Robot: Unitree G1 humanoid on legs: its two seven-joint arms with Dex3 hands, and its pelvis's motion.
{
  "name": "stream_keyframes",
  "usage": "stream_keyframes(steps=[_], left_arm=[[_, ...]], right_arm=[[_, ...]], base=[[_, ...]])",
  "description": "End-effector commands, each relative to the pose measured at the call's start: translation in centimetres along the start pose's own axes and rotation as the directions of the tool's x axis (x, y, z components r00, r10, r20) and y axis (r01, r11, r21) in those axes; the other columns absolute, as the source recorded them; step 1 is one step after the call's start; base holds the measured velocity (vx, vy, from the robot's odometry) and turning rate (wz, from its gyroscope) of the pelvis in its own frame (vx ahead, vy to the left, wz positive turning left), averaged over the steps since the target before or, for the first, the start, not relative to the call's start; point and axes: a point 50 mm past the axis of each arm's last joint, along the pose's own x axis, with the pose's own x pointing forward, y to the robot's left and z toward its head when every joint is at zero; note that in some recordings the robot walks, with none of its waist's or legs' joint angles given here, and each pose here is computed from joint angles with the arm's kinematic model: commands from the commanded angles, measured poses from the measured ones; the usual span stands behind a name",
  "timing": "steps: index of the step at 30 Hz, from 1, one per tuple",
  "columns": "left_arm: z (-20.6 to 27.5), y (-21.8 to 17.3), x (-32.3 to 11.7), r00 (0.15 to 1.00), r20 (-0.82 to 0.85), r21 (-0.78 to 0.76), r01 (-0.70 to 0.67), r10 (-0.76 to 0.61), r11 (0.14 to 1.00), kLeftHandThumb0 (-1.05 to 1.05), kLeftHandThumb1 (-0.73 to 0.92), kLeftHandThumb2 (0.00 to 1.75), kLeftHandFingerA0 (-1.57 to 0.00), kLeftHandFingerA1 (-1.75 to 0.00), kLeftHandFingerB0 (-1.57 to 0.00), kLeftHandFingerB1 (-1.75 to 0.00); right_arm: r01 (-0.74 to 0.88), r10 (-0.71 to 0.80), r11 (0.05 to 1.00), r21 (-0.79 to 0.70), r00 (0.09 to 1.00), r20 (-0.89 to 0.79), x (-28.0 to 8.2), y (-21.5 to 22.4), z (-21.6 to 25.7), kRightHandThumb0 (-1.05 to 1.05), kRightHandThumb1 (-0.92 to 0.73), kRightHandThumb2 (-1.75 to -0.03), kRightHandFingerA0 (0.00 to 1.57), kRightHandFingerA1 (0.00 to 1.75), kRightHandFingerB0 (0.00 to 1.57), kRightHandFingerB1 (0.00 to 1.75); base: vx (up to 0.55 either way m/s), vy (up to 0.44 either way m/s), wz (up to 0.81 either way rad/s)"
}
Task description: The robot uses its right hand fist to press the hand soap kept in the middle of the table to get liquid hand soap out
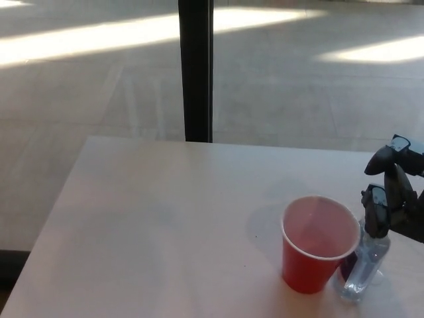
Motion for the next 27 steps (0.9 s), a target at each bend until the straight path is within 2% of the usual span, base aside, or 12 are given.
stream_keyframes(steps=[1,5,6,8,10,13,14,18,22,27], left_arm=[[0.5,0.8,0.2,1.0,0.012,0.009,-0.022,0.022,1.0,-0.38,0.44,0.96,-0.81,-0.98,-0.65,-0.86],[0.4,0.8,0.1,1.0,0.018,0.007,-0.024,0.023,1.0,-0.38,0.43,0.95,-0.81,-0.99,-0.66,-0.88],[0.4,0.8,0.1,1.0,0.019,0.01,-0.022,0.022,1.0,-0.37,0.45,0.95,-0.8,-0.98,-0.64,-0.86],[0.6,0.9,0.2,1.0,0.024,0.013,-0.02,0.02,1.0,-0.37,0.44,0.95,-0.81,-0.98,-0.64,-0.86],[0.7,0.8,0.1,0.999,0.024,0.001,-0.022,0.022,1.0,-0.38,0.44,0.97,-0.84,-1.03,-0.65,-0.89],[0.8,0.7,0.1,0.999,0.029,0.023,-0.025,0.024,0.999,-0.38,0.43,0.98,-0.88,-1.01,-0.68,-0.88],[0.7,0.7,0.1,0.999,0.027,0.022,-0.023,0.023,0.999,-0.39,0.43,0.98,-0.84,-0.99,-0.68,-0.88],[0.7,0.8,0.2,1.0,0.02,0.011,-0.024,0.024,1.0,-0.37,0.45,0.94,-0.8,-0.98,-0.64,-0.86],[0.8,0.8,0.1,0.999,0.024,0.023,-0.024,0.023,0.999,-0.36,0.46,0.93,-0.8,-0.98,-0.65,-0.86],[0.8,0.8,0.1,0.999,0.029,0.033,-0.023,0.022,0.999,-0.38,0.45,0.96,-0.83,-1.0,-0.66,-0.87]], right_arm=[[0.035,-0.036,0.999,-0.007,0.961,-0.274,-1.7,-0.9,-4.8,-0.23,-0.6,-1.21,0.95,1.75,0.66,1.62],[0.042,-0.039,0.999,0.005,0.958,-0.285,-2.0,-1.3,-4.9,-0.22,-0.64,-1.13,0.94,1.75,0.65,1.64],[0.045,-0.042,0.999,0.003,0.956,-0.291,-2.0,-1.3,-5.0,-0.22,-0.63,-1.16,0.93,1.75,0.71,1.59],[0.052,-0.051,0.999,-0.004,0.952,-0.303,-2.2,-1.2,-5.2,-0.21,-0.61,-1.18,0.94,1.75,0.73,1.58],[0.032,-0.027,0.999,0.012,0.946,-0.323,-2.6,-0.9,-6.0,-0.17,-0.59,-1.2,0.95,1.75,0.77,1.48],[0.026,-0.026,1.0,-0.003,0.94,-0.341,-2.9,-0.8,-6.7,-0.17,-0.57,-1.24,0.93,1.75,0.73,1.49],[0.022,-0.021,1.0,-0.002,0.94,-0.341,-2.9,-0.7,-6.8,-0.18,-0.56,-1.26,0.94,1.75,0.73,1.5],[0.029,-0.028,1.0,-0.001,0.94,-0.339,-2.8,-0.3,-6.8,-0.19,-0.59,-1.2,0.9,1.75,0.71,1.53],[0.04,-0.031,0.999,0.018,0.94,-0.338,-2.6,-0.3,-6.6,-0.17,-0.58,-1.23,0.95,1.75,0.74,1.47],[0.045,-0.027,0.998,0.047,0.944,-0.329,-2.8,-0.2,-6.7,-0.17,-0.57,-1.25,0.98,1.75,0.77,1.49]], base=[[0.0,0.0,0.0],[0.0,0.0,0.0],[0.0,0.0,0.0],[0.0,0.0,0.0],[0.0,0.0,0.0],[0.0,0.0,0.0],[0.0,0.0,0.0],[0.0,0.0,0.0],[0.0,0.0,0.0],[0.0,0.0,0.0]])
